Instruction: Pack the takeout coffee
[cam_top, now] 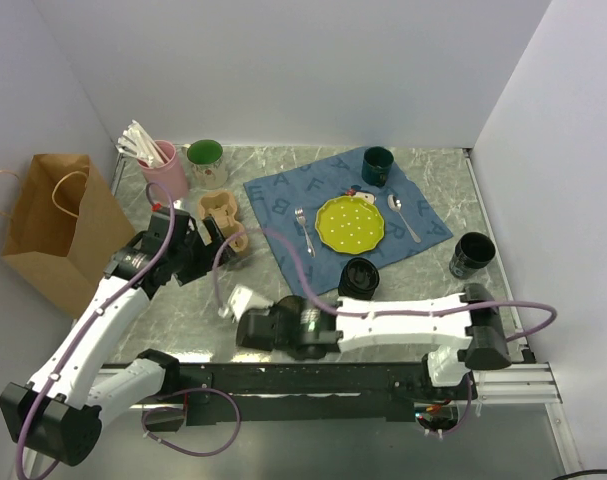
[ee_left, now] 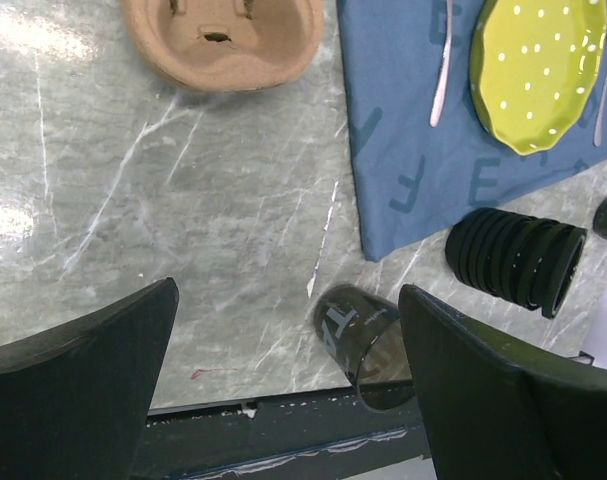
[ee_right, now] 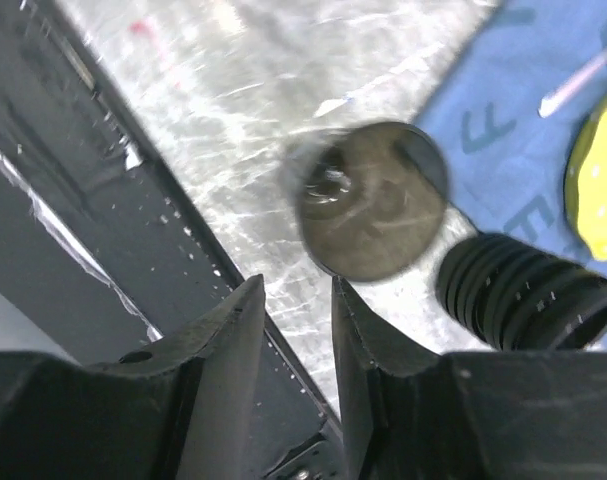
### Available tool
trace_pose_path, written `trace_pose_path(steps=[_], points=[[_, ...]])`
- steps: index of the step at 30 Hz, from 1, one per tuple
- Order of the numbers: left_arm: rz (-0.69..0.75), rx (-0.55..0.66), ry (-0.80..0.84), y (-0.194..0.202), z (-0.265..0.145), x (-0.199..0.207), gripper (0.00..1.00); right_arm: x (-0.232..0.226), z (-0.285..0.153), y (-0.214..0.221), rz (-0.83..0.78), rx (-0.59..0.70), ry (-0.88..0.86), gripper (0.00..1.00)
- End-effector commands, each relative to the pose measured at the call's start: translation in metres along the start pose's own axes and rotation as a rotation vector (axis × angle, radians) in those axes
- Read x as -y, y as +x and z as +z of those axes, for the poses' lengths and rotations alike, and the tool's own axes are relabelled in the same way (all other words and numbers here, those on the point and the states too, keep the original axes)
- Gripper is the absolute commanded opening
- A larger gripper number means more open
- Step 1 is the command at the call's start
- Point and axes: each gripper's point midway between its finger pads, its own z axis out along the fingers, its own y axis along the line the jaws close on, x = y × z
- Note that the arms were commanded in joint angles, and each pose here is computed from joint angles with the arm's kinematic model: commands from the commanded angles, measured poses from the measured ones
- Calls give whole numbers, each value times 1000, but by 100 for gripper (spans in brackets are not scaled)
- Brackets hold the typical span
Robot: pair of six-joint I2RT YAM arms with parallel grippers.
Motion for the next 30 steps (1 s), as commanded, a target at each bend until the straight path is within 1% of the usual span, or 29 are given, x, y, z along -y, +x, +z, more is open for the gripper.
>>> trace_pose_path(steps=[1, 2, 3, 4, 5, 6, 9, 11, 12, 16, 20, 24, 30], points=[[6, 23, 63, -4, -9, 11, 99, 54, -25, -12, 290, 27, 33, 41], [8, 20, 64, -3, -10, 11, 99, 78, -25, -4, 358, -10, 79, 41], [9, 16, 71, -2, -11, 12, 99, 90, -27, 0, 441, -23, 106, 42], [19, 7, 96, -1, -14, 16, 99, 102, -28, 5, 486, -40, 128, 42], [24, 1, 109, 1, -14, 18, 99, 122, -27, 18, 544, -93, 168, 43], [29, -5, 125, 2, -15, 20, 99, 130, -27, 25, 586, -111, 190, 43], [46, -25, 189, 5, -17, 31, 99, 155, -21, 55, 653, -207, 256, 43], [59, -61, 244, 13, -19, 39, 99, 164, -16, 70, 671, -254, 283, 43], [63, -59, 264, 12, -20, 43, 99, 170, -13, 75, 691, -264, 277, 43], [73, -85, 299, 15, -22, 49, 99, 168, -2, 81, 709, -262, 206, 44], [88, -77, 288, 11, -22, 50, 99, 169, 6, 96, 713, -305, 204, 46], [94, -81, 290, 11, -22, 52, 99, 172, 13, 97, 715, -289, 177, 46], [97, -87, 285, 12, -19, 50, 99, 174, 22, 102, 706, -318, 168, 46]])
